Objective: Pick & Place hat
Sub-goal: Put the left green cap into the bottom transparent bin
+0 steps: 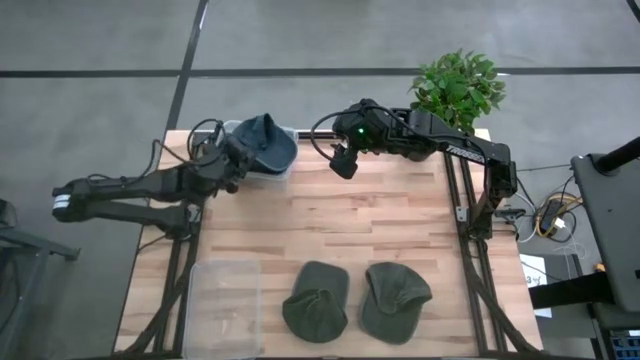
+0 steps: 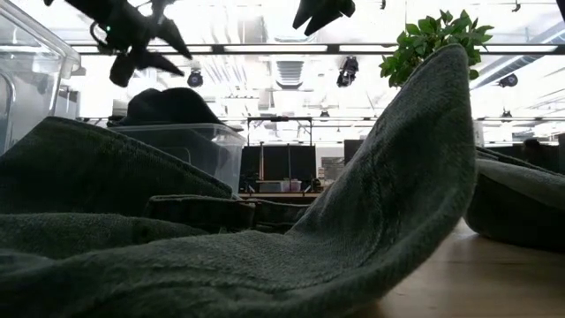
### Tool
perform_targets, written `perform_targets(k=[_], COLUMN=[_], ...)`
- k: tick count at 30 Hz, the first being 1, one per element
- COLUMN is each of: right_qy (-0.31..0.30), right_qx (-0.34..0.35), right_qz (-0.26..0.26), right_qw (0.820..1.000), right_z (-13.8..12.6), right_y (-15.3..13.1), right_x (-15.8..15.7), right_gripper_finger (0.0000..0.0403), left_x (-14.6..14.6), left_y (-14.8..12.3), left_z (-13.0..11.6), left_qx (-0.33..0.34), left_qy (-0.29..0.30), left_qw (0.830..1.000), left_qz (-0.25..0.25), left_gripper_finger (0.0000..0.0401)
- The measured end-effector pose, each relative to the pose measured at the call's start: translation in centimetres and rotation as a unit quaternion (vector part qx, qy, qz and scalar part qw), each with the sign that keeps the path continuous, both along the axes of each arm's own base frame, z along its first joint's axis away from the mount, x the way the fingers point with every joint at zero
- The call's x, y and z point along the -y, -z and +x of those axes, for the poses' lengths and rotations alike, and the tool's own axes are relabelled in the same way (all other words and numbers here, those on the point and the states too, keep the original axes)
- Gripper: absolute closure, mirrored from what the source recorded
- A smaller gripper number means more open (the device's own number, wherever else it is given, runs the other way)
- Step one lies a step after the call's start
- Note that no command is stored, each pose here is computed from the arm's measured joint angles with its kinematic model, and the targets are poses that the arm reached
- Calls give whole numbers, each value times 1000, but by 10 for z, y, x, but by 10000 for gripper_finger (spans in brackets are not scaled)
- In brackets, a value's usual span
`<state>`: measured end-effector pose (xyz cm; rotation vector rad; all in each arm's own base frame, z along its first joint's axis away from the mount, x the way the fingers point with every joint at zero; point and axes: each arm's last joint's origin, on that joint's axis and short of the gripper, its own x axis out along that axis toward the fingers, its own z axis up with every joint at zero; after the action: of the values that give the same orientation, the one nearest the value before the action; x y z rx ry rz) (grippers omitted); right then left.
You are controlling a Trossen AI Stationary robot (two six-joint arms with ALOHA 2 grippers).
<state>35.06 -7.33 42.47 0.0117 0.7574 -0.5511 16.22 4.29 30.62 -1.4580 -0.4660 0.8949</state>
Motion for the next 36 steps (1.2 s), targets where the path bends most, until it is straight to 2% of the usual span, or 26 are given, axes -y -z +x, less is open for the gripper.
perform_targets(k=[3,7,11,15,19,24,32,36], right_qy=[0,-2,-29,-76,-114,-118,-192,-209], right_qx=[0,-1,-33,-57,-92,-165,-215,-205], right_qz=[0,5,57,132,210,273,361,413], right_qw=[1000,1000,997,987,967,940,887,862], right_z=[0,0,-2,-1,-1,-7,-14,-12], right_y=[0,0,10,25,46,78,121,146], right_x=[0,0,-3,-8,-13,-17,-39,-49], right_gripper_finger=[159,163,168,173,178,180,179,179], left_x=[0,0,1,3,3,4,7,8], left_y=[-17,-41,-57,-64,-64,-63,-61,-60], left_z=[-2,-3,-4,-4,-4,-1,4,8], left_qx=[27,17,-27,-47,-47,-70,-112,-120], left_qy=[-1,10,44,79,90,127,192,235], left_qw=[999,996,986,978,976,966,937,921], left_qz=[17,85,156,189,191,214,268,286], left_gripper_finger=[236,236,236,236,236,236,236,236])
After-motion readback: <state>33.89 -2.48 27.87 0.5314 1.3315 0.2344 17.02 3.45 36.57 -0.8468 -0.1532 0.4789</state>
